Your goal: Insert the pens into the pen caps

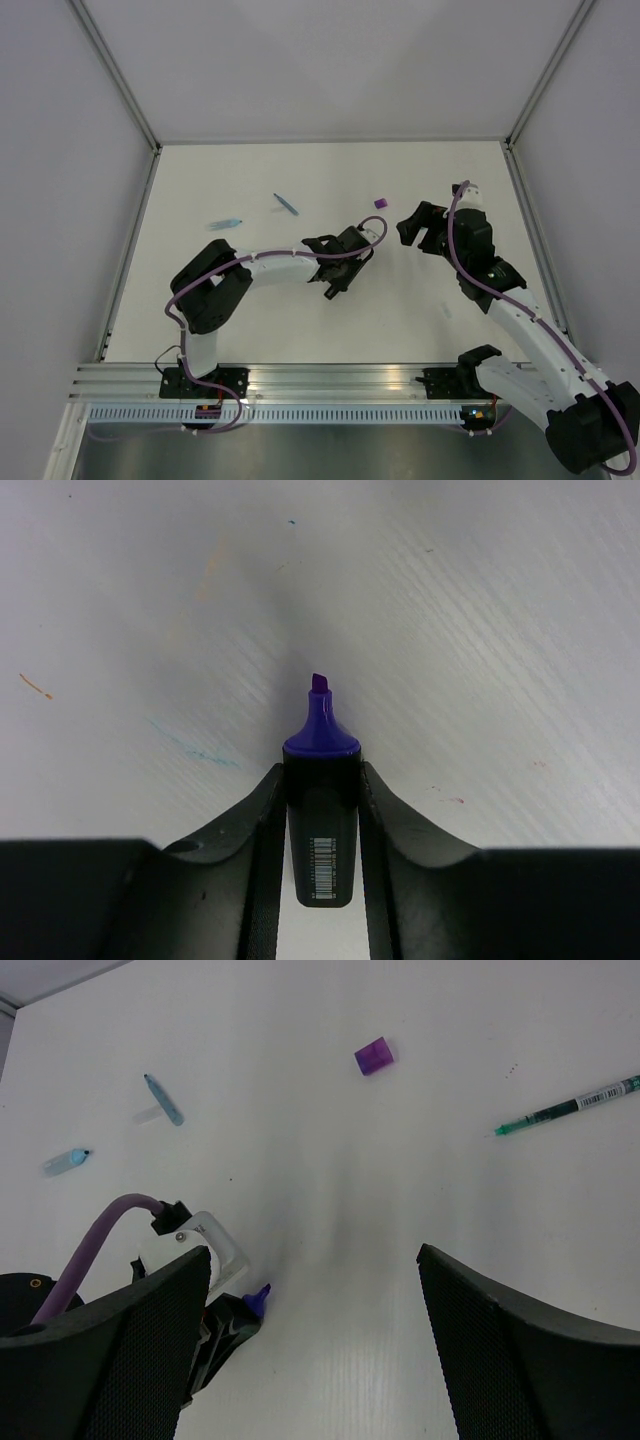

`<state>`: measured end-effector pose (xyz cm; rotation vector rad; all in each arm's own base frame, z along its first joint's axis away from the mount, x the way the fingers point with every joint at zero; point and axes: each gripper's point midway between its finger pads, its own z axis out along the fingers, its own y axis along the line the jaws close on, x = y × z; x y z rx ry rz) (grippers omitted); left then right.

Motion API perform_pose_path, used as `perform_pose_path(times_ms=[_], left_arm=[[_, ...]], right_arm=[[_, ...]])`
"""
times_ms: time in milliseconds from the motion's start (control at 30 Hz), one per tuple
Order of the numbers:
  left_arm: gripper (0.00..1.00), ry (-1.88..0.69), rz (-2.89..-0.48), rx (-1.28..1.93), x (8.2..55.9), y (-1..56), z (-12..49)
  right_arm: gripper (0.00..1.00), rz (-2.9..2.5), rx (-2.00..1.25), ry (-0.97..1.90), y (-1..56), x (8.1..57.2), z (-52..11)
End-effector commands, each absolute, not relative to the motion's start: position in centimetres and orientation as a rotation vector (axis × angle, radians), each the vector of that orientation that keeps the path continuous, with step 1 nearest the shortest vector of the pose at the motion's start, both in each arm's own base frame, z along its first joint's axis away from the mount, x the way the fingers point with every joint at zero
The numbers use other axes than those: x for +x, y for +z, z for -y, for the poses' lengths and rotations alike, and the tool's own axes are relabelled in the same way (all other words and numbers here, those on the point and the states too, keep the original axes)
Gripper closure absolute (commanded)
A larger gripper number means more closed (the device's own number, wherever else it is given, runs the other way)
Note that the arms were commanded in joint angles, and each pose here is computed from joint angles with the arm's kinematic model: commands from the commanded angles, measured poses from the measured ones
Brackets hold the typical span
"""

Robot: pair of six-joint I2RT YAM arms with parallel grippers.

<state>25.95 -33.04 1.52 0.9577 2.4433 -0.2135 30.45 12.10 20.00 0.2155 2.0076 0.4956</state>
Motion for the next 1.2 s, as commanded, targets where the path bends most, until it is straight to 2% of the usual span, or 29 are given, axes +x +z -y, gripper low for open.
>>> perform_pose_path(times_ms=[0,33,133,367,667,900,1167], left_arm=[[0.84,-0.136,-2.503,0.997,25.0,0.4,31.5],[0.91,-0.154,-2.501,0.997,24.9,0.6,31.6],[0.98,-0.206,-2.471,0.954,25.0,2.0,32.2],[0.98,-0.363,-2.336,0.818,25.2,6.9,32.9],[0.98,-0.545,-2.155,0.675,24.6,12.0,32.6],[0.98,-0.644,-2.078,0.652,23.9,13.7,32.9],[0.98,-0.637,-2.084,0.639,23.9,13.6,32.6]], right_arm=[[0.10,-1.962,0.217,0.540,20.9,30.7,-12.6],[0.09,-1.961,0.218,0.546,20.9,30.8,-12.7],[0.09,-1.971,0.206,0.575,20.6,30.7,-13.2],[0.10,-1.971,0.171,0.772,19.3,29.9,-15.9],[0.16,-1.921,0.197,1.039,18.3,29.3,-19.0],[0.20,-1.903,0.148,1.143,18.2,28.3,-21.2],[0.25,-1.960,0.066,1.168,17.3,27.3,-24.4]])
